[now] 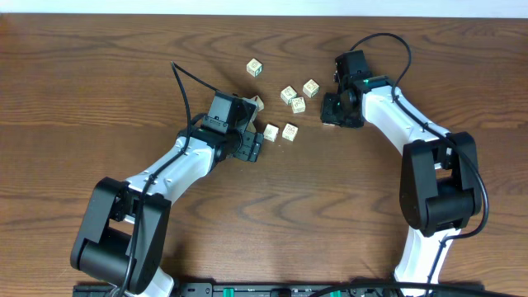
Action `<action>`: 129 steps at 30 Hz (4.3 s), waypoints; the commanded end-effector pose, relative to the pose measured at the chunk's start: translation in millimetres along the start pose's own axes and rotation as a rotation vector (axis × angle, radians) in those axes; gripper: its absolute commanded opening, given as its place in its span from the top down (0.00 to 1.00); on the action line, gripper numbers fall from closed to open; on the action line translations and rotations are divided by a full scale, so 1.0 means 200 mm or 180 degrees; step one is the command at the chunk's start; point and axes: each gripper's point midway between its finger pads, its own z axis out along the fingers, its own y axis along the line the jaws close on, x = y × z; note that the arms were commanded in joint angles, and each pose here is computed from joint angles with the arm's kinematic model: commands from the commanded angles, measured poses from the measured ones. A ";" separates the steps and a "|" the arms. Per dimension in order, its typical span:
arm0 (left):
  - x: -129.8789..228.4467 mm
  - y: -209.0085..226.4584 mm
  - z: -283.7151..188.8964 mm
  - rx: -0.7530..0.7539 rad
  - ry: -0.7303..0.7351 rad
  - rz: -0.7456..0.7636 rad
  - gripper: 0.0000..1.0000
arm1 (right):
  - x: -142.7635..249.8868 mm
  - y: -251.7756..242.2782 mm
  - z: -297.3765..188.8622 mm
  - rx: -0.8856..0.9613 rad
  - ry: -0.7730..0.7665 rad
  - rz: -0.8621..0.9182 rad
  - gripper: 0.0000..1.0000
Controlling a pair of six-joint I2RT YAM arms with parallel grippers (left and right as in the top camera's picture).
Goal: Lift 5 blocks
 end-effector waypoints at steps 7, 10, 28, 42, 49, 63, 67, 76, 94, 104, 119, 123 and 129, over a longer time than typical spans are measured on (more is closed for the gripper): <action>-0.11 0.00 -0.01 -0.0024 -0.0218 0.0091 0.18 | 0.00 -0.01 0.08 0.0075 0.0019 -0.0059 0.61; -0.13 0.01 -0.01 -0.0078 -0.0272 0.0095 0.18 | -0.01 -0.01 0.10 0.0073 0.0015 -0.0059 0.69; -0.10 0.07 0.16 -0.0195 -0.0244 -0.0081 0.34 | 0.09 -0.04 0.09 0.0149 0.0262 -0.0110 0.99; -0.15 0.10 0.15 -0.0278 -0.0376 -0.0085 0.56 | 0.18 0.15 -0.22 0.0107 0.0182 -0.0417 0.99; -0.15 0.10 0.15 -0.0312 -0.0381 -0.0164 0.75 | 0.24 0.19 -0.49 0.0220 0.0010 -0.0494 0.99; -0.04 0.02 0.13 -0.0262 -0.0083 -0.0323 0.91 | 0.54 -0.04 -0.59 0.0682 0.0320 -0.0474 0.99; -0.03 -0.06 0.07 -0.0212 -0.0079 -0.0237 0.91 | 0.63 -0.10 -0.52 0.0702 0.0393 -0.0475 0.99; 0.14 -0.17 -0.08 -0.0182 0.0276 -0.0176 0.92 | 0.78 -0.19 -0.38 0.0777 0.0583 -0.0428 0.99; 0.46 -0.53 -0.02 0.0059 0.0539 -0.0138 0.92 | 0.83 -0.03 -0.24 0.0236 0.0476 -0.0497 0.99; 0.43 -0.54 -0.01 0.0004 0.0426 -0.0137 0.83 | 0.89 -0.06 -0.17 0.0225 0.0463 -0.0338 0.75; 0.41 -0.55 -0.03 0.0018 0.0397 -0.0137 0.53 | 0.84 -0.03 -0.25 0.0239 0.0486 -0.0412 0.30; 0.39 -0.56 -0.05 0.0042 0.0341 -0.0138 0.52 | 0.74 0.01 -0.38 0.0193 0.0388 -0.0506 0.30; 0.37 -0.56 -0.07 0.0062 0.0292 -0.0162 0.49 | 0.53 0.04 -0.64 0.0075 0.0027 -0.0570 0.12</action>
